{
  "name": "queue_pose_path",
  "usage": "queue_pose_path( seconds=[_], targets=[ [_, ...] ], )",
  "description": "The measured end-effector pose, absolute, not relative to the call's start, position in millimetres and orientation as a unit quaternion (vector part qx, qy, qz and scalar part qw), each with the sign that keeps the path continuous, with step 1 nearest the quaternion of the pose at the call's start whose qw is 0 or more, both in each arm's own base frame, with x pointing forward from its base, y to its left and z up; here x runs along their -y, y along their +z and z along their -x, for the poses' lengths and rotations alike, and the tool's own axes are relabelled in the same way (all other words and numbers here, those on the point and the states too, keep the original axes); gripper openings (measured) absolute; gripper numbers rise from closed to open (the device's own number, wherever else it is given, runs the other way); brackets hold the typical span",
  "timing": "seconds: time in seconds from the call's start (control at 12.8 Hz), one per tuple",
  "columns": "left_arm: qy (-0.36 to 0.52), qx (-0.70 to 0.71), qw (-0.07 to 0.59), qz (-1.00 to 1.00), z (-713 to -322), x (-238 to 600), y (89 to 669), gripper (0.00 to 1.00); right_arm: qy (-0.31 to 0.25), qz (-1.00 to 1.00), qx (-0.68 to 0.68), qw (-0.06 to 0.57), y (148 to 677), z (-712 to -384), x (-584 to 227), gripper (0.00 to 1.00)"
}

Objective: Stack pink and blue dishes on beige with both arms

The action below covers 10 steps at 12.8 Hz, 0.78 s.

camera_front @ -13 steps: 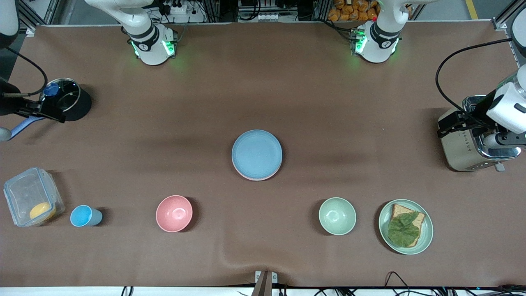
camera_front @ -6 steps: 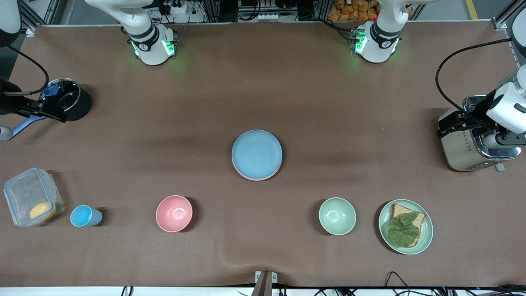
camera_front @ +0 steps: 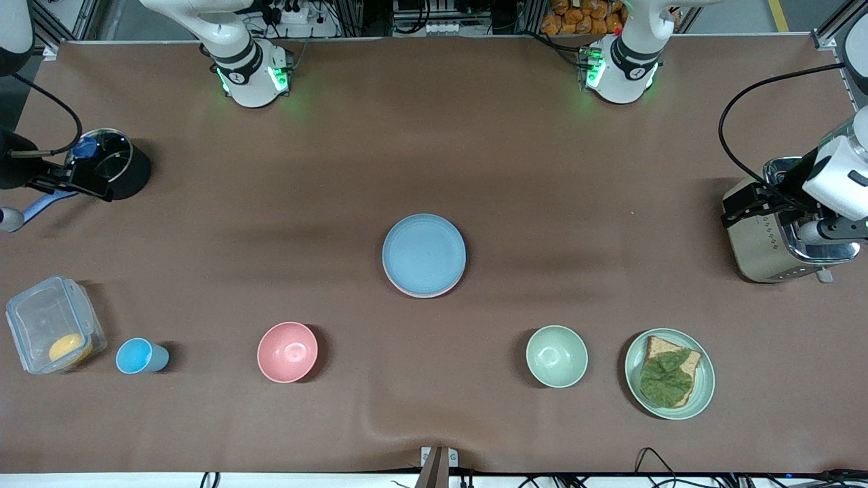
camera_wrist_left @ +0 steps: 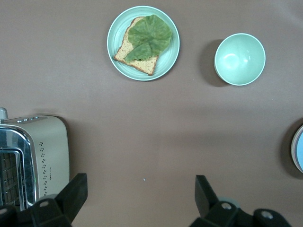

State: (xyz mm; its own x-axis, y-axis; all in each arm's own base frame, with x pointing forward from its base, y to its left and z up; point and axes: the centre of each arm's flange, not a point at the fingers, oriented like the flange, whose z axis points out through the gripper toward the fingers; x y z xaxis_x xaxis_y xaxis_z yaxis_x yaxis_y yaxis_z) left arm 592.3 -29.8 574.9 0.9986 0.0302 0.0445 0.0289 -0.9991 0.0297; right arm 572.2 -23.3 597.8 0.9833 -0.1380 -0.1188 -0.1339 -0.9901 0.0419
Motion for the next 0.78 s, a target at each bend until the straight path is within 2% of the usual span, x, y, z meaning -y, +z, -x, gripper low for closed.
queue_pose_path(
  seconds=[0.78],
  targets=[
    [0.021,-0.014,0.014,-1.0,-591.9,30.4,574.6,1.0,-0.061,-0.996,0.068,0.012,597.8,-572.2,22.1,1.0]
  ],
)
